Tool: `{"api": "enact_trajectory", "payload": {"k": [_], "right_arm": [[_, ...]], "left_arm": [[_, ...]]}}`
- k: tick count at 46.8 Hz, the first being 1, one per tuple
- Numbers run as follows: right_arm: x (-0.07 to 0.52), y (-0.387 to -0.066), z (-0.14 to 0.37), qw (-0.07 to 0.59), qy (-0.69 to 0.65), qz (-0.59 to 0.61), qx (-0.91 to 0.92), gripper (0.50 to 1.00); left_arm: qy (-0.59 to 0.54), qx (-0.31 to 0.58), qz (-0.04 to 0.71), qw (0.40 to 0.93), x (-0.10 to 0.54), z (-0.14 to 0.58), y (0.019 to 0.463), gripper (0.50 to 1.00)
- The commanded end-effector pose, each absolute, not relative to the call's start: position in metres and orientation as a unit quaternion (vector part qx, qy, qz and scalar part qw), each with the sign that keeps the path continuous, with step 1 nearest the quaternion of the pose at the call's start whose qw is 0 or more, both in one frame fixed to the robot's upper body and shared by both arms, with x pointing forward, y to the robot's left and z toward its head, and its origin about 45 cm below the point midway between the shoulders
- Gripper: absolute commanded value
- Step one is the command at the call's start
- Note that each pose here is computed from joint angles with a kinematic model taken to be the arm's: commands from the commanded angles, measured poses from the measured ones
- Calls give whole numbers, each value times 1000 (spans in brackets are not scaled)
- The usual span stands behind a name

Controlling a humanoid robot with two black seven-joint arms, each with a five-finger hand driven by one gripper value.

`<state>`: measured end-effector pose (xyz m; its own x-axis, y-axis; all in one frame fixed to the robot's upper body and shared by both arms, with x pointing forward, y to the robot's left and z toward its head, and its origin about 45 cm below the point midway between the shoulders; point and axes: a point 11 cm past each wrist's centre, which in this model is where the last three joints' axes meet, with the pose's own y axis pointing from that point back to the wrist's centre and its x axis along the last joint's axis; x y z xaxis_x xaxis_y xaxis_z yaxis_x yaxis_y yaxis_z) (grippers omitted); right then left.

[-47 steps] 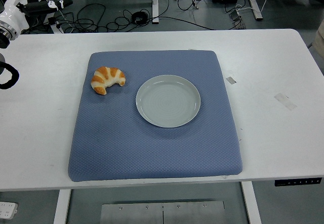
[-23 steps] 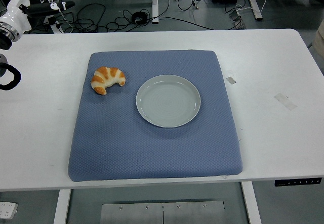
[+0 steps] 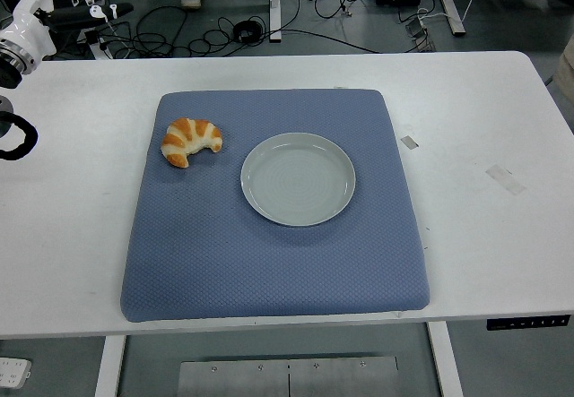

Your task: Place the bread on the plate

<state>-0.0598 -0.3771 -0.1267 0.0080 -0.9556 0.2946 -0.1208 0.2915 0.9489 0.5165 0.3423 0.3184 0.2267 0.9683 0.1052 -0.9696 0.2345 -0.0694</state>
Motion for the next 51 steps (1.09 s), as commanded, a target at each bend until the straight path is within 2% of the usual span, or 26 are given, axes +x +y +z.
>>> {"api": "enact_trajectory", "payload": {"k": [1, 51], "right_arm": [[-60, -377, -127, 545, -591, -383, 455, 1000], [-60, -377, -127, 545, -591, -383, 455, 1000]], "left_arm": [[-64, 5, 619, 783, 516, 319, 342, 969], [-64, 6, 619, 783, 517, 318, 343, 969]]}}
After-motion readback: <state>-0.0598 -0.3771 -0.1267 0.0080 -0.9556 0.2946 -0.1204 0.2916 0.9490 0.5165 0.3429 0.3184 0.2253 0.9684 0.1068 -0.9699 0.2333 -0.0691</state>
